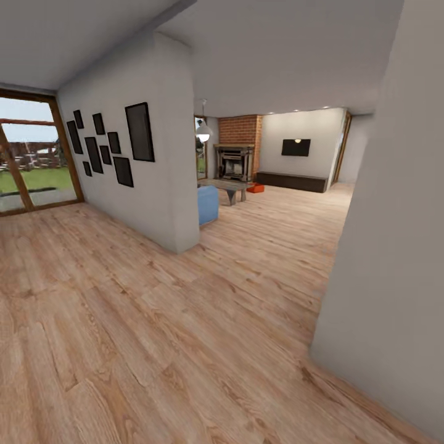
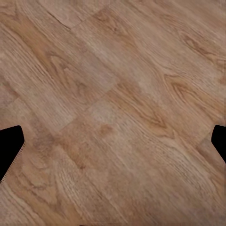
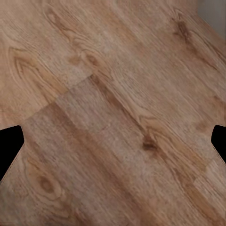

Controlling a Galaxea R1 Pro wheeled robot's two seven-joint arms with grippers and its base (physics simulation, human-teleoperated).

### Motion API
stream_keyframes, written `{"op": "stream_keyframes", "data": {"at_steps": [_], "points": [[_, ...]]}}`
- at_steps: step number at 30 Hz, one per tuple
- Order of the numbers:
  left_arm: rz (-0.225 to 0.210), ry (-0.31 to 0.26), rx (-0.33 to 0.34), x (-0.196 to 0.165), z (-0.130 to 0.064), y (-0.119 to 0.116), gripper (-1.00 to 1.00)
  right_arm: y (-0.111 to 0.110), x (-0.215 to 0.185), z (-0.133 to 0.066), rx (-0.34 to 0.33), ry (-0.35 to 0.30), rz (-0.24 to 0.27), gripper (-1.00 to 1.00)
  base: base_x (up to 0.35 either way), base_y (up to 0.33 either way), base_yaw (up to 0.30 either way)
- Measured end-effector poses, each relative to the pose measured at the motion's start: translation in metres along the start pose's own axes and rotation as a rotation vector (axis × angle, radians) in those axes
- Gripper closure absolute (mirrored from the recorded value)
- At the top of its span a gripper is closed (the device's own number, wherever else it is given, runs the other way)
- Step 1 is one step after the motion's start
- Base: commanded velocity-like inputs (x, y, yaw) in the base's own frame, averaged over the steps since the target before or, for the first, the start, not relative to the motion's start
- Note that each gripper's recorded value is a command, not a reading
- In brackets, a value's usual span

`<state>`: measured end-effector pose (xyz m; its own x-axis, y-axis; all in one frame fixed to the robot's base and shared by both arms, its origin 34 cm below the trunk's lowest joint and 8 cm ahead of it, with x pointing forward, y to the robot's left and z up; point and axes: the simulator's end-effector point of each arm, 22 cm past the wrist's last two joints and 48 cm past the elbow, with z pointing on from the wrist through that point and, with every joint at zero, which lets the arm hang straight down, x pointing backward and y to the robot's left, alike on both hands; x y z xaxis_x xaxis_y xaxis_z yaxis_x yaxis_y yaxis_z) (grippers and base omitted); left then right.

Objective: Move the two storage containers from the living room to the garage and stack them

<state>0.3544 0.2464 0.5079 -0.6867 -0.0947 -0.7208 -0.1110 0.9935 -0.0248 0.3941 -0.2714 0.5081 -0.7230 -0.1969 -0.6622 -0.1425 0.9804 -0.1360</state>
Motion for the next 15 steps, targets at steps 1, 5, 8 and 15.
{"op": "stream_keyframes", "data": {"at_steps": [1, 5, 8, 15], "points": [[0.000, 0.000, 0.000, 0.0000, 0.0000, 0.0000, -1.00, 0.0000, -0.0002, 0.0001, 0.000, 0.000, 0.000, -1.00, 0.331, 0.000, 0.234], [0.000, 0.000, 0.000, 0.0000, 0.0000, 0.0000, -1.00, 0.0001, -0.0003, 0.0001, 0.000, -0.001, 0.000, -1.00, 0.331, 0.000, 0.234], [0.000, 0.000, 0.000, 0.0001, 0.0000, 0.0000, -1.00, 0.0001, -0.0003, 0.0001, 0.000, -0.001, 0.000, -1.00, 0.331, 0.000, 0.234], [0.000, 0.000, 0.000, 0.0002, -0.0001, 0.0000, -1.00, 0.0001, -0.0004, 0.0001, 0.000, -0.001, 0.000, -1.00, 0.331, 0.000, 0.227]]}}
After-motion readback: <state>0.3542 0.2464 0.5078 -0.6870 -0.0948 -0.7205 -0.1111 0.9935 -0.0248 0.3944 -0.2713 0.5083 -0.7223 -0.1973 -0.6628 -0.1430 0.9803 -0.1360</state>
